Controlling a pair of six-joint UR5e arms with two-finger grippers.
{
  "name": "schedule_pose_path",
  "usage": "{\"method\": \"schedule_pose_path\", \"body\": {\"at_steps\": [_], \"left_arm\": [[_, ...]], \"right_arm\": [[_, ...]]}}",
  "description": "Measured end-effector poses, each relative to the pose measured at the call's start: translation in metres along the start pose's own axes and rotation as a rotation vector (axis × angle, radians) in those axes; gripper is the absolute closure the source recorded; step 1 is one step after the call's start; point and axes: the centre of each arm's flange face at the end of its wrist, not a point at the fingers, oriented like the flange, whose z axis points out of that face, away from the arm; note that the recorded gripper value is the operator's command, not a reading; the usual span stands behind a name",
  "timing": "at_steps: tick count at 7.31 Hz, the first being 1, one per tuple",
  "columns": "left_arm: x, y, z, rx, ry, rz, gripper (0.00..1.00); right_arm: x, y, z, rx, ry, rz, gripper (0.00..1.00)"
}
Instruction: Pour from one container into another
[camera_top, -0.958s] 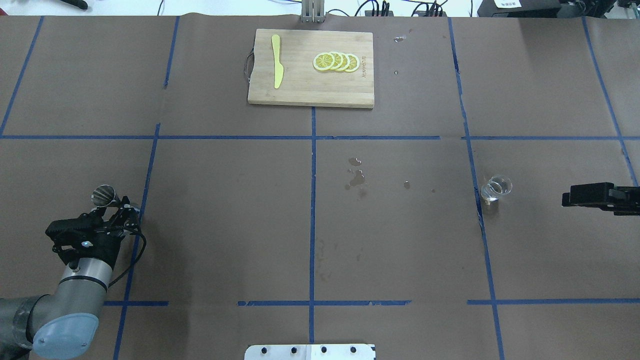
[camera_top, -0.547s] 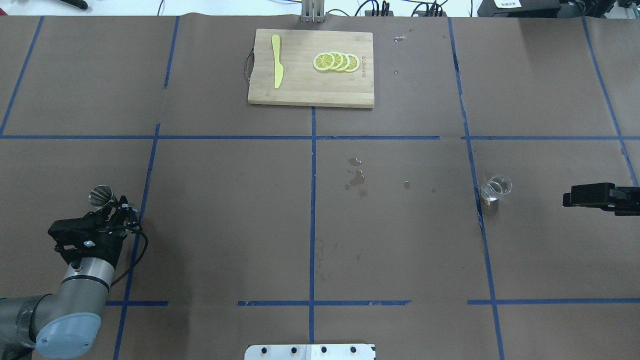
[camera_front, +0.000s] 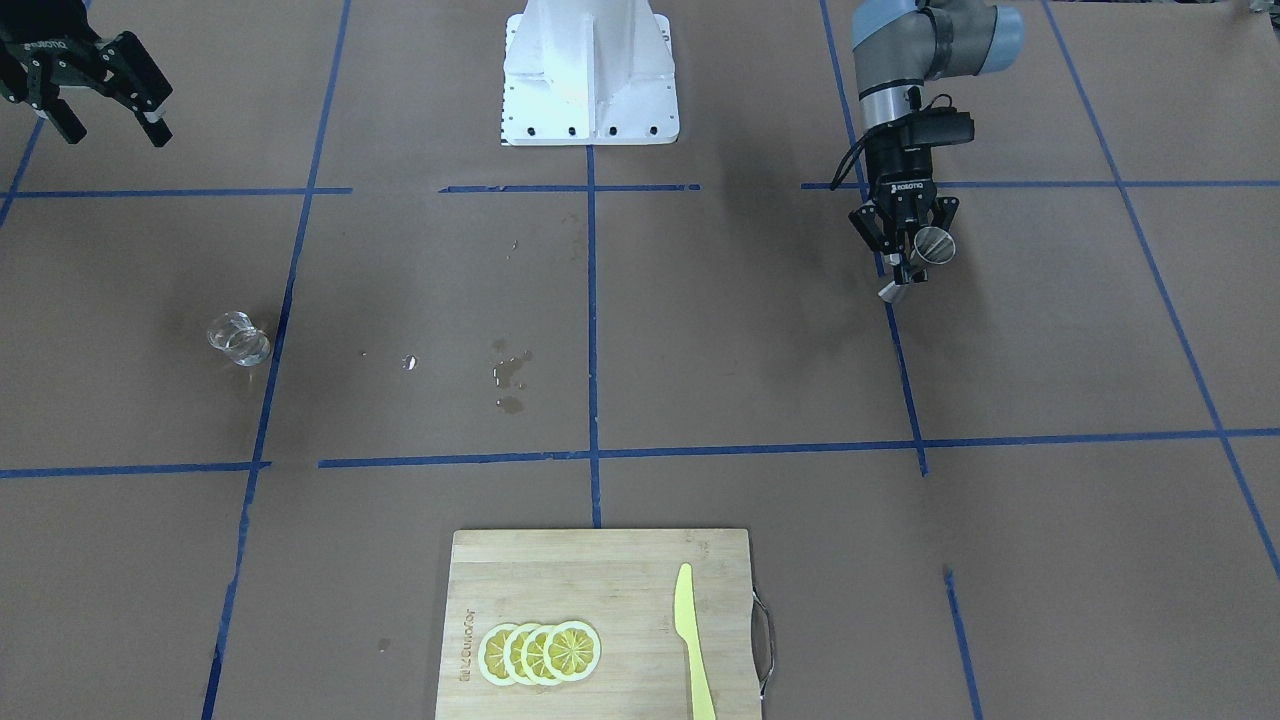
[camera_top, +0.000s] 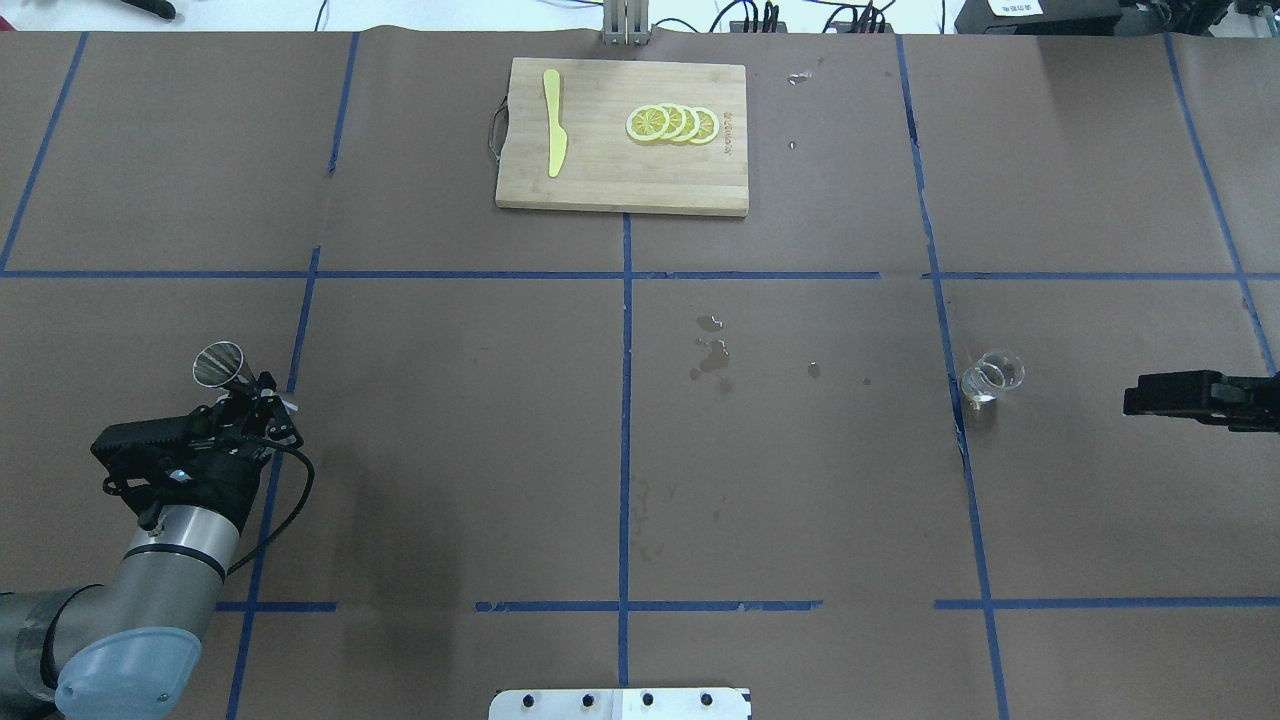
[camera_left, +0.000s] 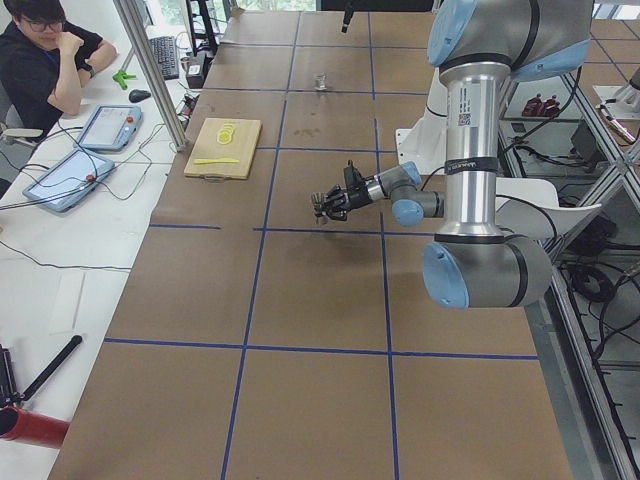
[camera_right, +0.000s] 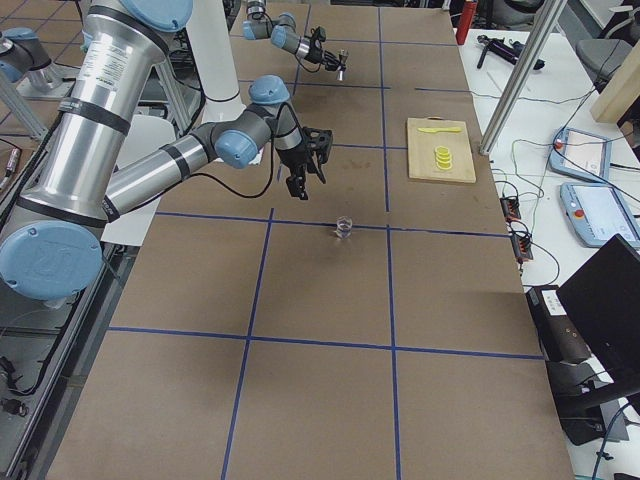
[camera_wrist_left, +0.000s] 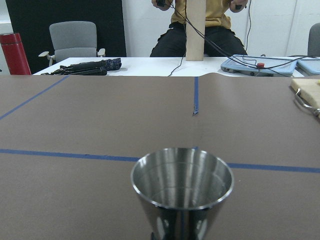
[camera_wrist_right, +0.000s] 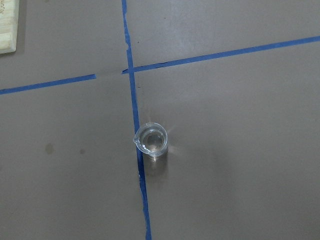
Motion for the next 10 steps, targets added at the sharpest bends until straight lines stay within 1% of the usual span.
{"method": "schedule_pose_path", "body": {"at_steps": [2,3,4,5,7,9,10], "left_arm": [[0.018,-0.028,-0.018,-0.001,0.041,-0.004,1.00],[0.024,-0.036,-0.023,-0.005,0.067,-0.002,1.00],[0.027,-0.041,-0.027,-0.010,0.103,-0.002,1.00],[0.027,-0.043,-0.028,-0.010,0.138,-0.003,1.00],[0.024,-0.042,-0.028,-0.003,0.185,0.000,1.00],[0.020,-0.035,-0.023,0.000,0.194,0.014,1.00],[0.018,-0.032,-0.021,0.001,0.196,0.014,1.00]], "right_arm": [[-0.011,0.015,0.019,0.069,0.053,-0.030,0.00],[-0.020,0.026,0.033,0.120,0.070,-0.053,0.00],[-0.026,0.035,0.050,0.176,0.056,-0.068,0.00],[-0.028,0.040,0.067,0.233,0.025,-0.075,0.00],[-0.032,0.053,0.091,0.345,-0.001,-0.122,0.00],[-0.024,0.066,0.122,0.454,-0.041,-0.153,0.00],[-0.012,0.074,0.143,0.522,-0.053,-0.178,0.00]]}}
